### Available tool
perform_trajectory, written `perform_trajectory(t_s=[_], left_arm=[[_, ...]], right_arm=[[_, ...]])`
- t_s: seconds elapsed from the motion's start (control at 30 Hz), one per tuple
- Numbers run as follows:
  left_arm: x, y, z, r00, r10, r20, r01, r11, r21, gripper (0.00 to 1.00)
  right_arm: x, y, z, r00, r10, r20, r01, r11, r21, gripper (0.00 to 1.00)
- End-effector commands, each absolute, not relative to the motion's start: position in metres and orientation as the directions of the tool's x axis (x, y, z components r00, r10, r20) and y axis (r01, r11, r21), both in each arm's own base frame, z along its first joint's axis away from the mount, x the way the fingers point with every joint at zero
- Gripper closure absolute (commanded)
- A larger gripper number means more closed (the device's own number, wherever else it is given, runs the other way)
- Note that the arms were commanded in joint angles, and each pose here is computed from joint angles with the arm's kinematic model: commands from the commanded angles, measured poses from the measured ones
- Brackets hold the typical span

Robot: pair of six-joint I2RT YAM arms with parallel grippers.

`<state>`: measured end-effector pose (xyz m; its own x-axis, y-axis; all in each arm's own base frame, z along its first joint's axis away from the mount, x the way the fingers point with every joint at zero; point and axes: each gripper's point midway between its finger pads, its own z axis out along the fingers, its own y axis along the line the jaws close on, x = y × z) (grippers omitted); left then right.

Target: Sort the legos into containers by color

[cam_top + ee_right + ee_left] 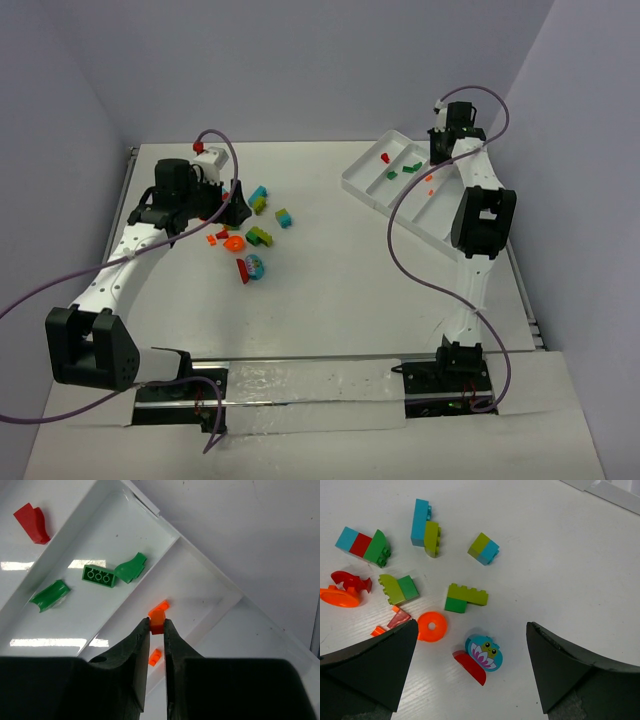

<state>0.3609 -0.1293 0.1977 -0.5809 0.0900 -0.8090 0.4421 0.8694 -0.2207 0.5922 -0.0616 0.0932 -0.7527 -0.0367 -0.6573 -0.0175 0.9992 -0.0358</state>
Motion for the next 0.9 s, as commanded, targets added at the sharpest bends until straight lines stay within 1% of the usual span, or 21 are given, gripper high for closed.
perform_trajectory(t_s=[0.0,0.13,0.17,0.27,0.3,0.4,0.57,0.67,0.73,0.77,0.8,0.83,0.87], left_arm=[[0.372,-0.119,0.211,-0.528,0.088,-0.844,0.418,0.893,-0.169,0.01],[0.372,-0.11,0.207,-0.54,0.08,-0.838,0.393,0.904,-0.167,0.01],[0.373,-0.109,0.207,-0.541,0.079,-0.837,0.39,0.905,-0.167,0.01],[0.371,-0.096,0.201,-0.564,0.073,-0.823,0.365,0.916,-0.169,0.01],[0.371,-0.096,0.201,-0.564,0.075,-0.822,0.365,0.916,-0.167,0.01],[0.366,-0.083,0.192,-0.582,0.101,-0.807,0.372,0.916,-0.153,0.02],[0.353,-0.055,0.162,-0.628,0.172,-0.759,0.384,0.917,-0.111,0.12],[0.347,-0.037,0.14,-0.658,0.208,-0.724,0.381,0.921,-0.082,0.2],[0.343,-0.032,0.126,-0.663,0.253,-0.705,0.404,0.913,-0.053,0.22],[0.344,-0.029,0.119,-0.66,0.279,-0.697,0.422,0.906,-0.037,0.23],[0.342,-0.028,0.113,-0.673,0.278,-0.686,0.42,0.906,-0.045,0.23],[0.342,-0.028,0.106,-0.66,0.319,-0.68,0.46,0.887,-0.031,0.23],[0.341,-0.028,0.096,-0.666,0.341,-0.664,0.485,0.874,-0.038,0.23]], right_arm=[[0.613,-0.075,0.117,-0.69,-0.012,-0.724,0.042,0.998,-0.057,0.78],[0.615,-0.075,0.121,-0.68,-0.009,-0.733,0.042,0.998,-0.051,0.66],[0.615,-0.075,0.122,-0.679,-0.008,-0.734,0.043,0.998,-0.05,0.59],[0.613,-0.074,0.129,-0.676,-0.009,-0.737,0.038,0.998,-0.047,0.47],[0.612,-0.074,0.127,-0.678,-0.008,-0.735,0.038,0.998,-0.046,0.45],[0.606,-0.068,0.14,-0.671,-0.007,-0.741,0.026,0.999,-0.034,0.44],[0.587,-0.038,0.174,-0.655,-0.008,-0.756,-0.048,0.998,0.031,0.4],[0.567,-0.004,0.202,-0.631,-0.035,-0.775,-0.128,0.99,0.059,0.32],[0.554,0.017,0.215,-0.619,-0.05,-0.784,-0.178,0.981,0.078,0.27],[0.545,0.03,0.221,-0.616,-0.056,-0.786,-0.207,0.974,0.092,0.23],[0.542,0.032,0.214,-0.63,-0.053,-0.774,-0.209,0.972,0.104,0.21],[0.535,0.04,0.224,-0.62,-0.054,-0.783,-0.226,0.968,0.113,0.19],[0.527,0.058,0.221,-0.631,-0.07,-0.772,-0.264,0.956,0.129,0.12]])
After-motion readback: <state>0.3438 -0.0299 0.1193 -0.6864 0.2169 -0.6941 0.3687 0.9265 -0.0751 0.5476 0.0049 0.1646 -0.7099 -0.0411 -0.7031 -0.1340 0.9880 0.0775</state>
